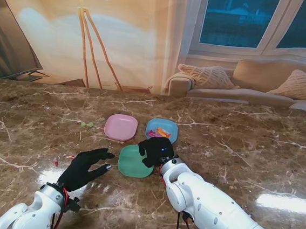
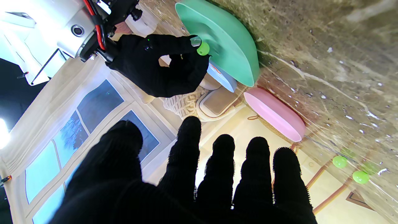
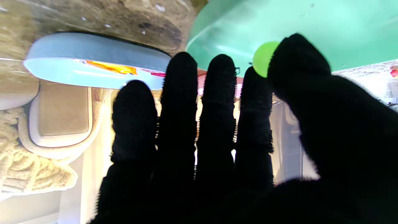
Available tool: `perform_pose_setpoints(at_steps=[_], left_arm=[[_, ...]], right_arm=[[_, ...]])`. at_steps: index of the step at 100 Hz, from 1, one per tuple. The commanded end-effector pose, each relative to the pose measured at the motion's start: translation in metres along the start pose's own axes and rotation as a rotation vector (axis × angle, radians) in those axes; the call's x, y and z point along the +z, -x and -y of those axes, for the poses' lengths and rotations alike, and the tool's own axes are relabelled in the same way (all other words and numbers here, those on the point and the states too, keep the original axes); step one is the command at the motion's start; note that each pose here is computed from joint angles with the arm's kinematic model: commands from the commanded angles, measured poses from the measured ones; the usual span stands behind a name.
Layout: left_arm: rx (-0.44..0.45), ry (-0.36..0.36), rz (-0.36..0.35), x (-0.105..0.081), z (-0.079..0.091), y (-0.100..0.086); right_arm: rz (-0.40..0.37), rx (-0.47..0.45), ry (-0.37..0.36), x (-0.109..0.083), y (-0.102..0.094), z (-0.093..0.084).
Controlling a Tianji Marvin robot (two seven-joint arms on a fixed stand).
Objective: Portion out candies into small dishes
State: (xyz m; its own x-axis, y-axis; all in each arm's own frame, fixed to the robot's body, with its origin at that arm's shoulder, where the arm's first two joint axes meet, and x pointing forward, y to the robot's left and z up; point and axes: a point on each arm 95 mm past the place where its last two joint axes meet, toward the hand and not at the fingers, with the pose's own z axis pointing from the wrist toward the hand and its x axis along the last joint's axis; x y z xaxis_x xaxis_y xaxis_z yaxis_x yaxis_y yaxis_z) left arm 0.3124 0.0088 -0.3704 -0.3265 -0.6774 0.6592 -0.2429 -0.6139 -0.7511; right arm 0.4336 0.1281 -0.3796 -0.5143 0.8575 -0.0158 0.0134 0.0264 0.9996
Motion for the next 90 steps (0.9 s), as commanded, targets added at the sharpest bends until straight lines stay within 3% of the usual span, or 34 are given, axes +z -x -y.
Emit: perform_pose_setpoints(at_steps=[1,55,90], left_arm=[[-0.002,0.007,0.006,-0.003,-0.003,0.001],[-0.001,0.006,0.004,-0.002,-0.003,0.001],[0.001,0.003,0.0,0.0,-0.001,0.001]], right_arm=[[0.006,0.0,-0.02,-0.003,0.001,0.005],[0.015,0.004,0.003,-0.009,0.001,0.0],[0.088,-0.004,0.06,-0.053,0.007,-0.028]])
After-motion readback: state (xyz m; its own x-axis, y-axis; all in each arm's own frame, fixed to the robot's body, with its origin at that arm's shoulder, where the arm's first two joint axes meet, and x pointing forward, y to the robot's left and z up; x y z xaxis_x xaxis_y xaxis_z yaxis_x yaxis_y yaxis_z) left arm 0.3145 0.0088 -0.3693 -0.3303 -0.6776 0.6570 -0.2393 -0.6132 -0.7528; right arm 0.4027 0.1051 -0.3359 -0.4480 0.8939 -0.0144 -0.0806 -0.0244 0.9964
